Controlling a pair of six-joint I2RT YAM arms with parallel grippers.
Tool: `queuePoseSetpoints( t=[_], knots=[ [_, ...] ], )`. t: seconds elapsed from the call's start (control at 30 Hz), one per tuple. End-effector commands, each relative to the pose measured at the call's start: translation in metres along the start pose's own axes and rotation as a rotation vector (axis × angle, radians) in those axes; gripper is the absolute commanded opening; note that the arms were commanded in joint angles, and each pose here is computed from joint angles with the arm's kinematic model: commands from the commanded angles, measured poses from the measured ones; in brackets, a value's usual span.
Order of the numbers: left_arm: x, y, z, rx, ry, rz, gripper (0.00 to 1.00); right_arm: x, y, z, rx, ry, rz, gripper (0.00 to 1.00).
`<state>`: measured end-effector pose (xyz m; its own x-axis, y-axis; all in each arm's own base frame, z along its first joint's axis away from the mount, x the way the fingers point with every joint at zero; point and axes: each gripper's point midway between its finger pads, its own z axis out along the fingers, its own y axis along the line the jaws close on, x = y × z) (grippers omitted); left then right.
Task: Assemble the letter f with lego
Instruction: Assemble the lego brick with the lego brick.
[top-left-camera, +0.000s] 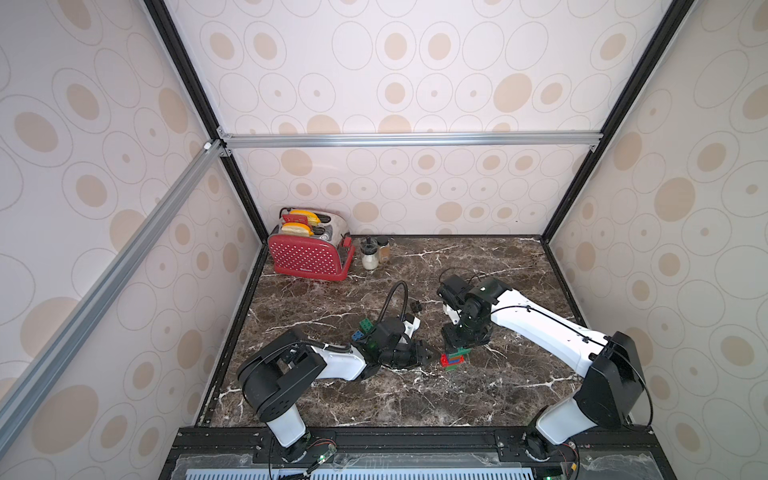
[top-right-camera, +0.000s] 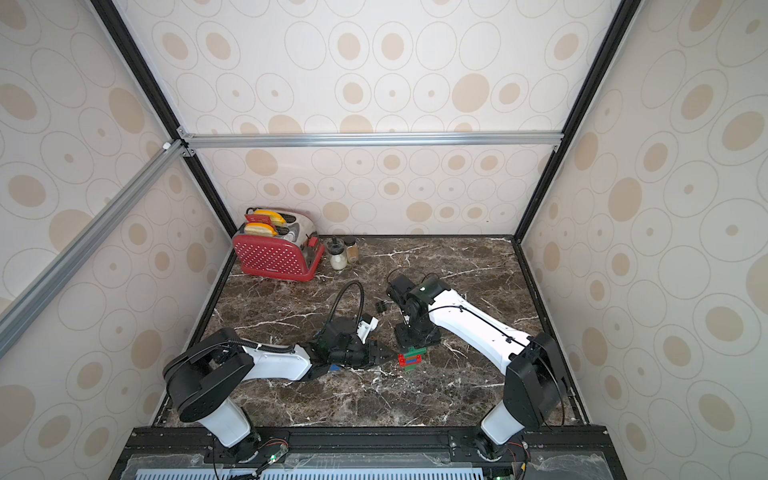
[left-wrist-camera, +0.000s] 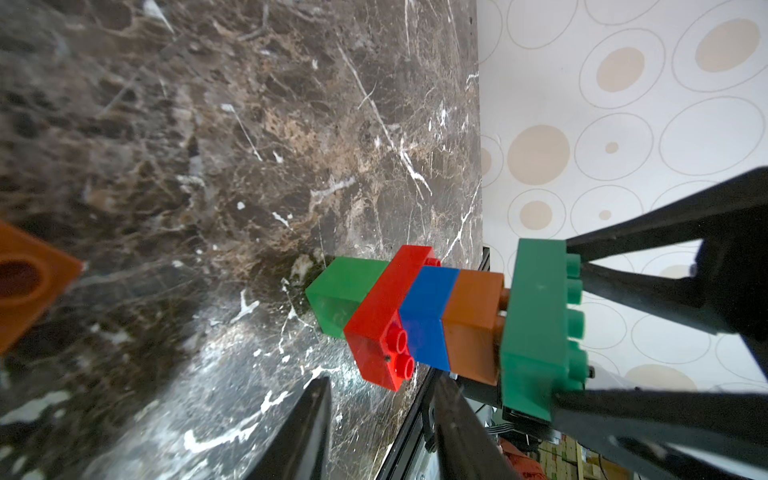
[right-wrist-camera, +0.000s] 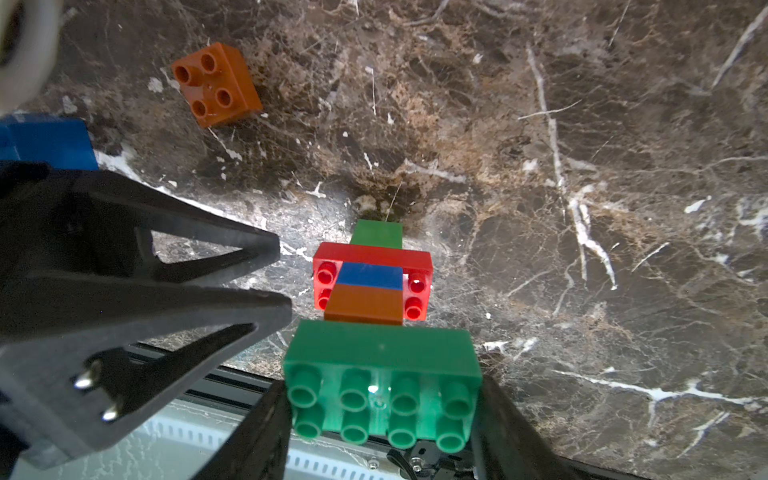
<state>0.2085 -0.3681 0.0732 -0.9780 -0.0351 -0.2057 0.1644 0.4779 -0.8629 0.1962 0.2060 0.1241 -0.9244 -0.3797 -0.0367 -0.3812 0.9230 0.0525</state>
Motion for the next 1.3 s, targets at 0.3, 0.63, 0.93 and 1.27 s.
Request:
queuePoseSetpoints(
  t=[0.3, 0.63, 0.93, 1.27],
  knots=[
    [-0.007, -0.016, 0.012, 0.089, -0.01, 0.015, 0.41, 0.027, -0.02, 0.034, 0.11, 0.173, -0.014, 0.59],
    [-0.004, -0.008, 0.019, 0.094, -0.003, -0.012, 0.42, 0.024, -0.018, 0.035, 0.103, 0.175, -0.02, 0.59],
    [-0.006, -0.009, 0.021, 0.122, -0.018, -0.017, 0.41, 0.025, -0.018, 0.036, 0.101, 0.178, -0.019, 0.59],
    [-0.005, -0.006, 0.021, 0.123, -0.021, -0.028, 0.35, 0.025, -0.017, 0.034, 0.097, 0.178, -0.02, 0.59]
  ],
)
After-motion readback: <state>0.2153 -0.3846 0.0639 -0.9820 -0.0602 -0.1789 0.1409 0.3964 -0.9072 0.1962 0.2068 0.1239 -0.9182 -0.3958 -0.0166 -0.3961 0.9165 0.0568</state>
